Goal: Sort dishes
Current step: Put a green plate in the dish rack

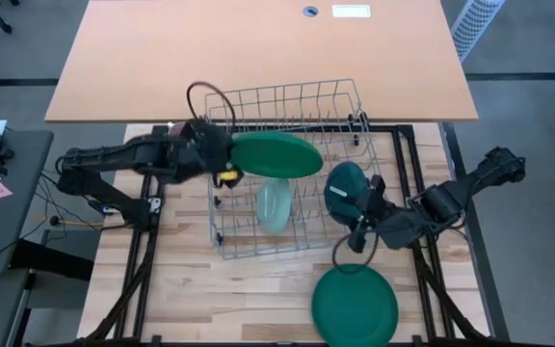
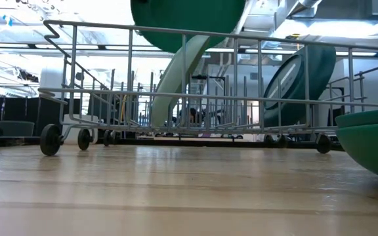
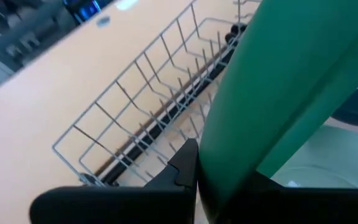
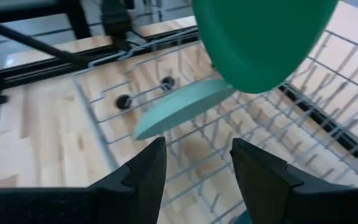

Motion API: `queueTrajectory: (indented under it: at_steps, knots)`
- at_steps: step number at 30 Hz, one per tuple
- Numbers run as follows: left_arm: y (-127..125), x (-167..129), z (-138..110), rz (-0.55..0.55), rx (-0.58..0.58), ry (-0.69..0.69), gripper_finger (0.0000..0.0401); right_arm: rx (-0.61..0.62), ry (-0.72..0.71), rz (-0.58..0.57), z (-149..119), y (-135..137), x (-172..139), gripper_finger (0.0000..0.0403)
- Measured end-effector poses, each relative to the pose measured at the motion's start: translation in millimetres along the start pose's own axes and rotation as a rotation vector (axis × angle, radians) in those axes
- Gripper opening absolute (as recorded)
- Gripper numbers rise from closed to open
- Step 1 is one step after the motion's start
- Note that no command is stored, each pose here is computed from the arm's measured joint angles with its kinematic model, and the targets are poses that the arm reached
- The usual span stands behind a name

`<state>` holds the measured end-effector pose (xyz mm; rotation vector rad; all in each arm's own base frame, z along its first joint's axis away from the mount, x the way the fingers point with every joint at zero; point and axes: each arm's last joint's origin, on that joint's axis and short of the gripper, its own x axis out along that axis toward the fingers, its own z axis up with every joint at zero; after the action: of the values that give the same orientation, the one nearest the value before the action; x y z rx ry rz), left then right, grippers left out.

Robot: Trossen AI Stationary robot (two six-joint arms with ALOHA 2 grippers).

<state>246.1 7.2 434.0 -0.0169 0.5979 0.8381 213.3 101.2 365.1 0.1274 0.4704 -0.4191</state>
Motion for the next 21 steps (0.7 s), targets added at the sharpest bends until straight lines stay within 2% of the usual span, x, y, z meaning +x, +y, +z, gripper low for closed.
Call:
queueTrajectory:
  at_steps: [6, 13, 17, 21]
  knots:
    - [-27.2, -21.5, -23.2, 0.115, 0.055, -0.117, 0.0011, 0.038, -0.005, 0.065, -4.9, 10.4, -10.9, 0.0186]
    - [-47.9, -45.2, -49.3, 0.292, 0.036, -0.371, 0.0011, 0.05, -0.007, 0.086, -6.6, 13.8, -15.0, 0.0186]
    - [-56.8, -54.4, -62.9, 0.273, 0.066, -0.42, 0.0011, 0.052, -0.008, 0.076, -5.8, 12.5, -13.4, 0.0186]
    - [-57.8, -56.9, -65.0, 0.28, 0.128, -0.422, 0.0011, 0.052, -0.009, 0.058, -4.4, 9.9, -10.5, 0.0186]
